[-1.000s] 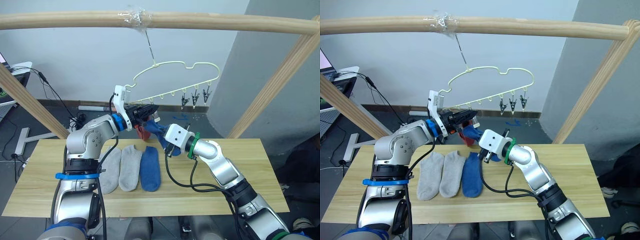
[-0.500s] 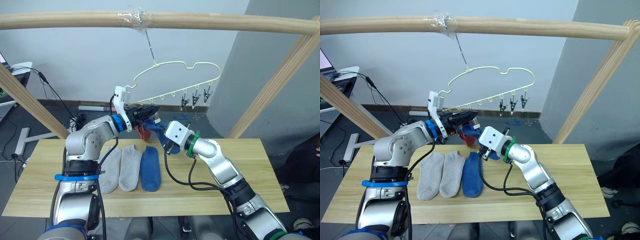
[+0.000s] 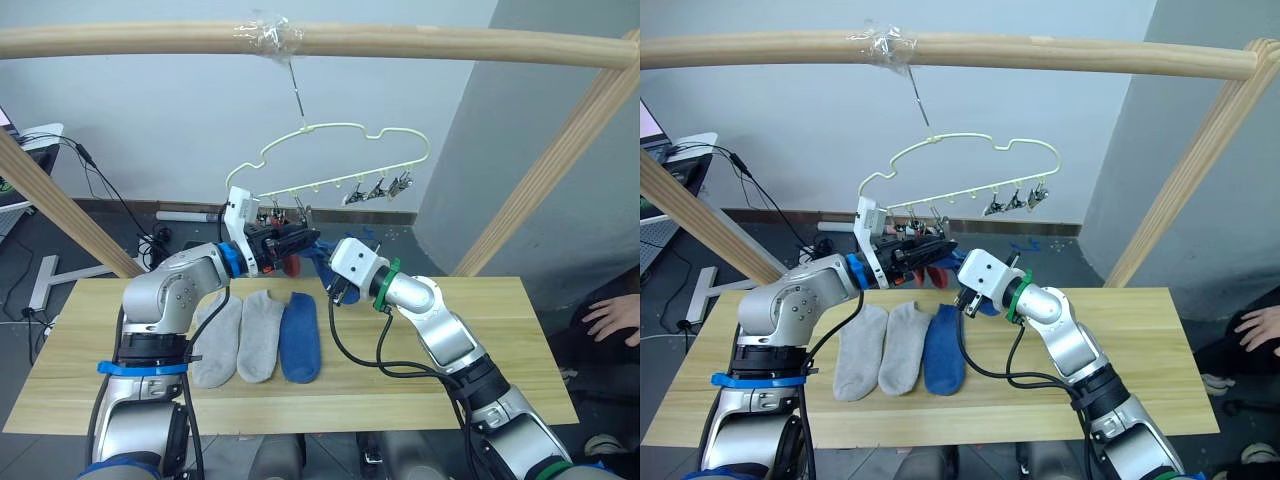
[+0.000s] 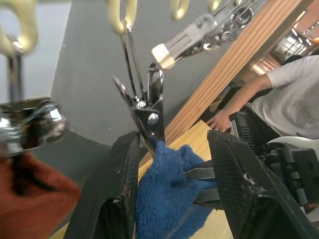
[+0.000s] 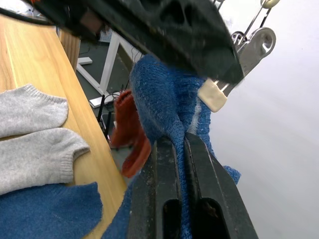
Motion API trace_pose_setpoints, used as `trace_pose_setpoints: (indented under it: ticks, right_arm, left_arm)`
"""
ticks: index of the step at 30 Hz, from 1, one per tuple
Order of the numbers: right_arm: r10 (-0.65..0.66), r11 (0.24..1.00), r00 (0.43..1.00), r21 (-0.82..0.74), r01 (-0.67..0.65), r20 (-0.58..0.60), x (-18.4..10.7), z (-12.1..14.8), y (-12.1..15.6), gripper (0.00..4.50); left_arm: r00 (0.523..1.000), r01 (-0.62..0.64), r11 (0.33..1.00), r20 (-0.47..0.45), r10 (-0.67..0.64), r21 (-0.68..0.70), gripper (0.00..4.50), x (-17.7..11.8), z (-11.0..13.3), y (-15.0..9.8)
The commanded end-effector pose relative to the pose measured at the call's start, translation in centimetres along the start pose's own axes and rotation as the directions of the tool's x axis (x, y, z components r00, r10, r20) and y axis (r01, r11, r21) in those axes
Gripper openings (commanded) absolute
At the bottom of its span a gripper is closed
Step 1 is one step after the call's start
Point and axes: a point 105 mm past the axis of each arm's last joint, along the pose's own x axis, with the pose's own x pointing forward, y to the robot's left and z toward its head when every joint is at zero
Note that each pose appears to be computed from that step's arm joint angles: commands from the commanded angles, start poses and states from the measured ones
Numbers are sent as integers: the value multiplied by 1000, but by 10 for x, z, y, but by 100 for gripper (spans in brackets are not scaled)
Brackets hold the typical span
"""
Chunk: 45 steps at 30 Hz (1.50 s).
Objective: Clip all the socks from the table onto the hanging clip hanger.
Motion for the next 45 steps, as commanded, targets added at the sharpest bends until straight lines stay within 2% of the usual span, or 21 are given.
trace_pose_setpoints:
  ticks: [1, 3, 7, 11, 14, 16, 19, 25, 31, 34, 45]
  right_arm:
    - [-16, 1000, 999, 1, 16, 36, 0, 10, -7, 25]
    - [-24, 1000, 999, -9, 24, 27, -1, 8, -9, 73]
    - [5, 994, 1000, -106, -5, -7, -3, 3, -6, 210]
    - [-30, 997, 999, -75, 27, -34, -29, -3, -20, 210]
    - [-74, 996, 996, -52, 72, -40, -41, 0, -31, 210]
    - [-92, 995, 996, -30, 92, -21, -45, 8, -35, 210]
    - [-187, 981, 982, 55, 185, 25, -48, 27, -47, 210]
    - [-315, 923, 948, 216, 317, -49, -31, 31, -59, 210]
    - [-396, 859, 912, 307, 410, -109, -19, 31, -74, 210]
    - [-419, 823, 901, 371, 430, -113, -14, 33, -82, 210]
    - [-403, 833, 907, 360, 420, -124, -10, 33, -84, 210]
  left_arm:
    - [999, 34, 997, -9, -34, 65, 227, -10, 9, -8]
    - [1000, 23, 996, -23, -21, 90, 228, -13, 7, -6]
    - [999, 3, 980, -45, 6, 197, 228, -14, 5, -3]
    - [998, -50, 921, -7, 57, 386, 228, -13, 9, -1]
    - [999, 11, 881, -40, 10, 473, 228, -16, 0, -10]
    - [999, 25, 882, -44, -5, 471, 228, -18, -5, -14]
    - [999, 43, 862, -41, -26, 504, 228, -22, -15, -23]
    - [999, 20, 857, 23, -37, 514, 228, -19, -8, -24]
    - [998, 29, 847, 33, -54, 530, 228, -17, -2, -26]
    - [998, 30, 848, 37, -59, 529, 228, -14, 2, -27]
    - [997, 16, 849, 56, -53, 528, 228, -12, 9, -24]
